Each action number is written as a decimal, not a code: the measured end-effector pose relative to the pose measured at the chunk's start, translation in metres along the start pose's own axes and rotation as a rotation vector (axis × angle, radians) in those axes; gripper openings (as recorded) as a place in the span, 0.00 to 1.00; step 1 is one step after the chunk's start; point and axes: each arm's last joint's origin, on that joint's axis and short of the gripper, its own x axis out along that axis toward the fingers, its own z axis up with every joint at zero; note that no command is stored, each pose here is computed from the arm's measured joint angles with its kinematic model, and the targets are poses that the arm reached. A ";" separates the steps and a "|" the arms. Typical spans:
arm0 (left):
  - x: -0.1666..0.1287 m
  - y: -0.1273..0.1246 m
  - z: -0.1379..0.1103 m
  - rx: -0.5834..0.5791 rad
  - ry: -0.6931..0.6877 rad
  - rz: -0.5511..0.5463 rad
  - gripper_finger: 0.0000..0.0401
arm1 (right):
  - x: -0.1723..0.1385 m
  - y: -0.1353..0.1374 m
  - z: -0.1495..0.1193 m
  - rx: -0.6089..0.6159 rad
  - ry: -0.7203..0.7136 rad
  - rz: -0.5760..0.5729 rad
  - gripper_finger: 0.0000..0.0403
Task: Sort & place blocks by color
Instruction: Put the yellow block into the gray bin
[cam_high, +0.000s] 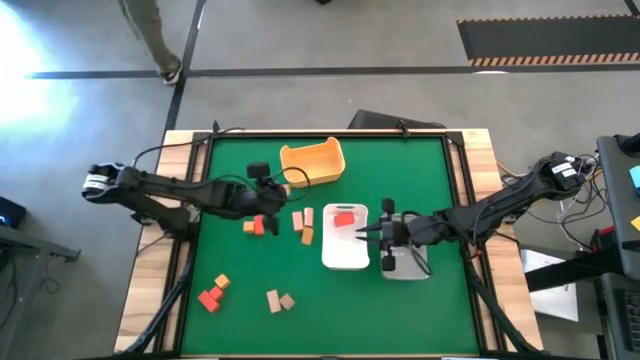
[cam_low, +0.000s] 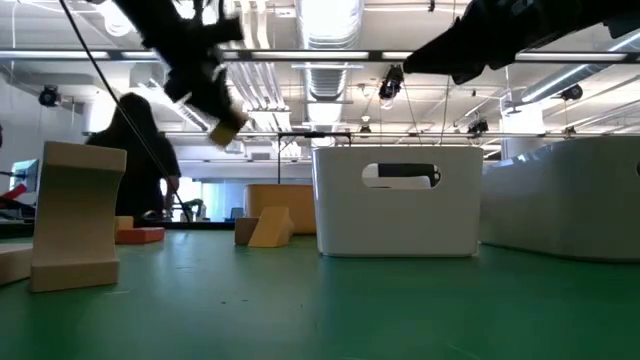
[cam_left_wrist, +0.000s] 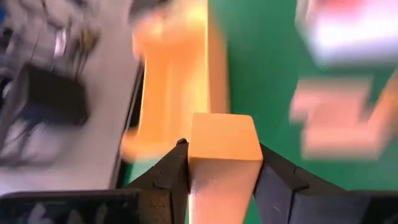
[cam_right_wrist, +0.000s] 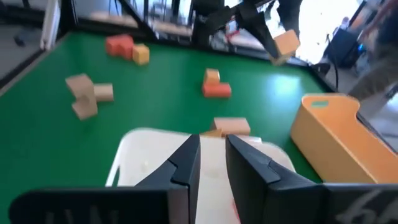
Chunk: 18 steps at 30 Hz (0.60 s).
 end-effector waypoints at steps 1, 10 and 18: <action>-0.003 -0.001 0.005 -0.041 -0.074 -0.015 0.29 | 0.000 0.000 -0.001 0.001 -0.024 -0.002 0.16; -0.014 -0.031 0.034 -0.287 -0.682 -0.257 0.29 | -0.003 -0.001 -0.005 0.100 -0.121 0.001 0.32; 0.009 -0.067 0.045 -0.338 -0.875 -0.345 0.29 | -0.002 -0.001 0.013 0.119 -0.172 0.000 0.58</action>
